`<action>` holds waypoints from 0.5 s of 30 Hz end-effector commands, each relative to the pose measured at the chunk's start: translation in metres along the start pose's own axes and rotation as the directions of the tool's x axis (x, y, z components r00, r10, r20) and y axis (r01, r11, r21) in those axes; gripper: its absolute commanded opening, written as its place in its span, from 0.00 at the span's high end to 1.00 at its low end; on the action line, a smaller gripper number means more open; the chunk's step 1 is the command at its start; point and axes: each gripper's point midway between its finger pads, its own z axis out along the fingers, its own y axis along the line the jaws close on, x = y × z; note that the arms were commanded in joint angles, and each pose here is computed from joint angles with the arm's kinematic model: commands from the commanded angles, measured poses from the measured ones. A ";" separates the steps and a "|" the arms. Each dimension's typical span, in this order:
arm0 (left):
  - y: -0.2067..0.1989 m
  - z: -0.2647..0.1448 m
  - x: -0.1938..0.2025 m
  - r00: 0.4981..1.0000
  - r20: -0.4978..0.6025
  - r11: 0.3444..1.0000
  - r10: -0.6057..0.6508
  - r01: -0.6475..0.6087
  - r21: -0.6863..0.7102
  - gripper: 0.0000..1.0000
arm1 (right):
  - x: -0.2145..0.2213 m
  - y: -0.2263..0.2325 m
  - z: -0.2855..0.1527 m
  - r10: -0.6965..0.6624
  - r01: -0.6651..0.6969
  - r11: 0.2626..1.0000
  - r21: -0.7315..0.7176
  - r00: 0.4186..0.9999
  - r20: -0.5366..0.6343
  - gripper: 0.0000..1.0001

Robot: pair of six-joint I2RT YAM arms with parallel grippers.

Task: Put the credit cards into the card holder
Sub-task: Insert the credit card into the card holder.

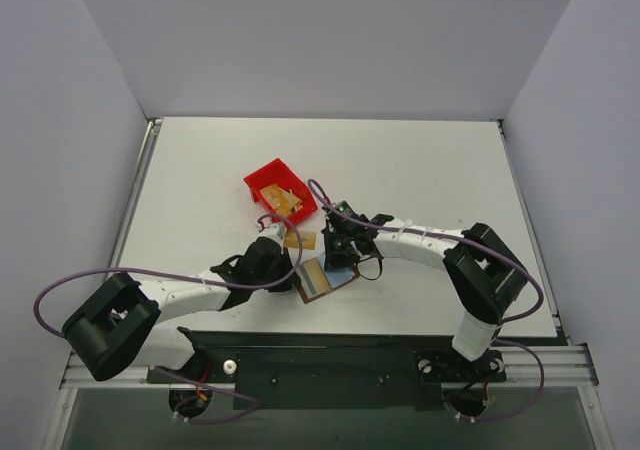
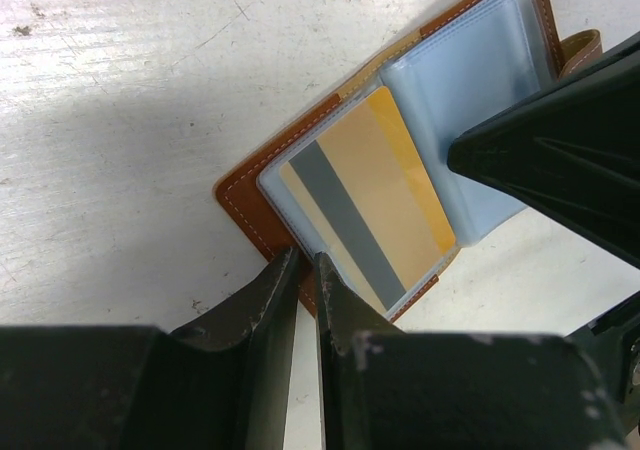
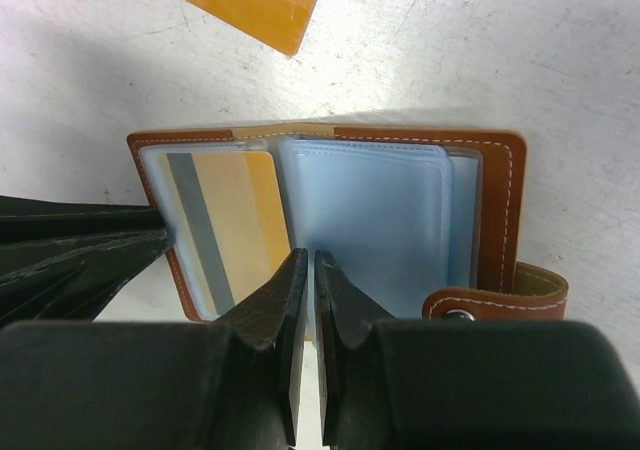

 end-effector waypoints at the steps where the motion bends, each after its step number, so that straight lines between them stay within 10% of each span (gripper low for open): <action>1: -0.004 0.002 0.000 1.000 0.008 1.000 -0.004 0.004 0.018 0.77 | 0.003 0.005 0.006 -0.008 0.007 1.000 -0.009 1.000 -0.019 0.97; 15: 0.001 0.002 0.003 1.000 0.007 1.000 -0.010 0.010 0.007 0.77 | 0.015 0.020 0.014 -0.051 0.048 0.998 -0.045 0.997 -0.062 1.00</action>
